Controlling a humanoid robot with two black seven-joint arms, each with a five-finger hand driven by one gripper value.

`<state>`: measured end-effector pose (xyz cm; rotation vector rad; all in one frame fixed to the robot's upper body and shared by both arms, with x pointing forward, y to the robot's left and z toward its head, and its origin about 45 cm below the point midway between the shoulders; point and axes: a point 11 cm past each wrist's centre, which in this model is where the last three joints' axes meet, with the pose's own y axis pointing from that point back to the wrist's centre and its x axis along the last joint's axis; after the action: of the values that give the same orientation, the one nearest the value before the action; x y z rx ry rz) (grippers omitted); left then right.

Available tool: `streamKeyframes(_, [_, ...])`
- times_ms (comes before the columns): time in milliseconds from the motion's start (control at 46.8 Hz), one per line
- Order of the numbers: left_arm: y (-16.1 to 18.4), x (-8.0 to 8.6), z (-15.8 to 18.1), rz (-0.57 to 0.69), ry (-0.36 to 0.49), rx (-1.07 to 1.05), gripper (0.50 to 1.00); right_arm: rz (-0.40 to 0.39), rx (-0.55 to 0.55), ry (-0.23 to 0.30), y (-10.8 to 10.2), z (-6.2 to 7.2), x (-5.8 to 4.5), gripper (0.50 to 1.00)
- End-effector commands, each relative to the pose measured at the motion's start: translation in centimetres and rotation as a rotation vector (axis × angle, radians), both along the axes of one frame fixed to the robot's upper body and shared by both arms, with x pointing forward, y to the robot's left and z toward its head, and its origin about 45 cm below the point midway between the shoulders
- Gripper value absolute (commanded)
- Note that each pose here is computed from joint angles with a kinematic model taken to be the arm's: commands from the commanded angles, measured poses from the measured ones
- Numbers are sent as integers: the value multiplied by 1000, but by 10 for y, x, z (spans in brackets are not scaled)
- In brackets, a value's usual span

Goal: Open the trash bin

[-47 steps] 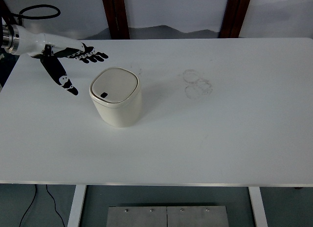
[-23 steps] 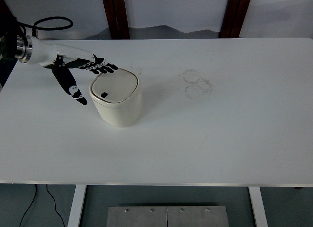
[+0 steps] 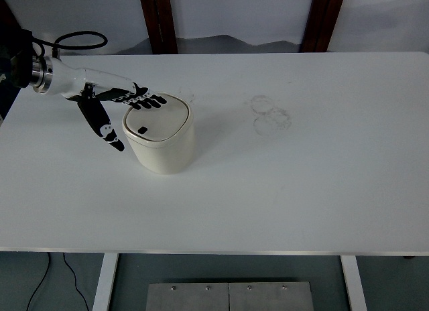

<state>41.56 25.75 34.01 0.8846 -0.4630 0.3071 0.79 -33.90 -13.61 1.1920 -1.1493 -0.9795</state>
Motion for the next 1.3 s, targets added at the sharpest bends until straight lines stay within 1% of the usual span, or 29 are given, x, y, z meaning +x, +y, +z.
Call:
streamKeyframes(0, [1, 0, -1, 2, 2, 3, 1000, 0, 0, 0, 0, 0, 0, 995])
streamKeyframes(449, [3, -1, -7, 11, 14, 16, 1000, 0, 0, 0, 0, 0, 0, 995])
streamKeyframes(556, [-2, -1, -9, -1, 18, 17, 1000, 0, 0, 0, 0, 0, 0, 995])
streamKeyframes(1282, [-7, -3, -17, -6, 36, 38, 1000, 0, 0, 0, 0, 0, 0, 995])
